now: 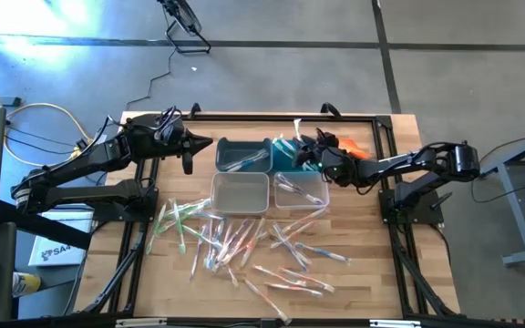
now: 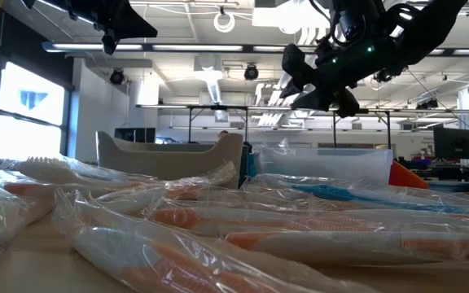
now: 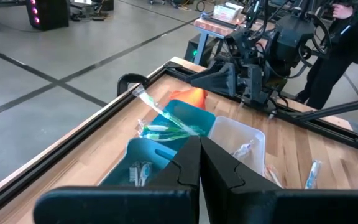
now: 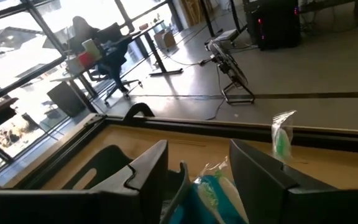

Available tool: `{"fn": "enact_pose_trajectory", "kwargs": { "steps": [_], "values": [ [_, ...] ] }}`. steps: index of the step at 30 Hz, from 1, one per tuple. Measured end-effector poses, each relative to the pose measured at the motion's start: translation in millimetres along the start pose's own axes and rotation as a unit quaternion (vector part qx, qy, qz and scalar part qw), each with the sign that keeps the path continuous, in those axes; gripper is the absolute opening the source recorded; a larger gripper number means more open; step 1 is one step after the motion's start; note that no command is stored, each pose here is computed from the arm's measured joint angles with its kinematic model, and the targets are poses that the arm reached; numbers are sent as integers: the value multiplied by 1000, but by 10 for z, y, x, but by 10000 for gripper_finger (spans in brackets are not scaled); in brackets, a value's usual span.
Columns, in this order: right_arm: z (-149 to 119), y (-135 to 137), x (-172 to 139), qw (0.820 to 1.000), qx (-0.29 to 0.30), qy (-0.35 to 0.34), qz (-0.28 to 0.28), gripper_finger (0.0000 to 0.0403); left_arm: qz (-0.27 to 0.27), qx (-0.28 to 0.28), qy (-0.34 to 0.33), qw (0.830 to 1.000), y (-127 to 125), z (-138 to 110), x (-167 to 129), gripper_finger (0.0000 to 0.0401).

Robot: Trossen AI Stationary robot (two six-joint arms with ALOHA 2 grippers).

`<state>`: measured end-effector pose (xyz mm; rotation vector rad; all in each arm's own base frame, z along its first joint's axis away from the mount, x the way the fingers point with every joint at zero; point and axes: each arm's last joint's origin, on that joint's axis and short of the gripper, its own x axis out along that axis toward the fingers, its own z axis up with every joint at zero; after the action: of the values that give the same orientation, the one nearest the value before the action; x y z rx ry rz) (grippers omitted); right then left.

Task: Pick & Place Toothbrushes
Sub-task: Put the green toothbrush into the blue bin

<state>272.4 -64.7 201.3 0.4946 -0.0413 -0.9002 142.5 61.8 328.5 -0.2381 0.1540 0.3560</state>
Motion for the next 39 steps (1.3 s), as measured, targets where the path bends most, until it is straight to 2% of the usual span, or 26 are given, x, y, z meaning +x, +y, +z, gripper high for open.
{"fn": "enact_pose_trajectory", "kwargs": {
  "steps": [7,13,16,21,24,32,39],
  "values": [
    [-3,-5,0,1000,-11,0,-4,141,4,-1,11,1000,5,-22,-1,0],
    [-10,-4,1,1000,4,6,-1,102,6,-2,21,1000,9,-41,-1,0],
    [33,65,28,1000,-7,23,8,80,5,-2,22,1000,9,-42,-1,0],
    [208,250,99,995,-75,68,-13,47,5,-2,22,1000,9,-42,-1,0],
    [377,322,154,991,-91,89,-37,31,5,-2,22,1000,9,-42,-1,0],
    [921,249,350,981,-75,165,-72,25,5,-2,22,1000,8,-42,-1,0],
    [1075,13,453,969,-54,230,-75,37,5,-2,22,1000,9,-42,-1,0]
  ]
}}
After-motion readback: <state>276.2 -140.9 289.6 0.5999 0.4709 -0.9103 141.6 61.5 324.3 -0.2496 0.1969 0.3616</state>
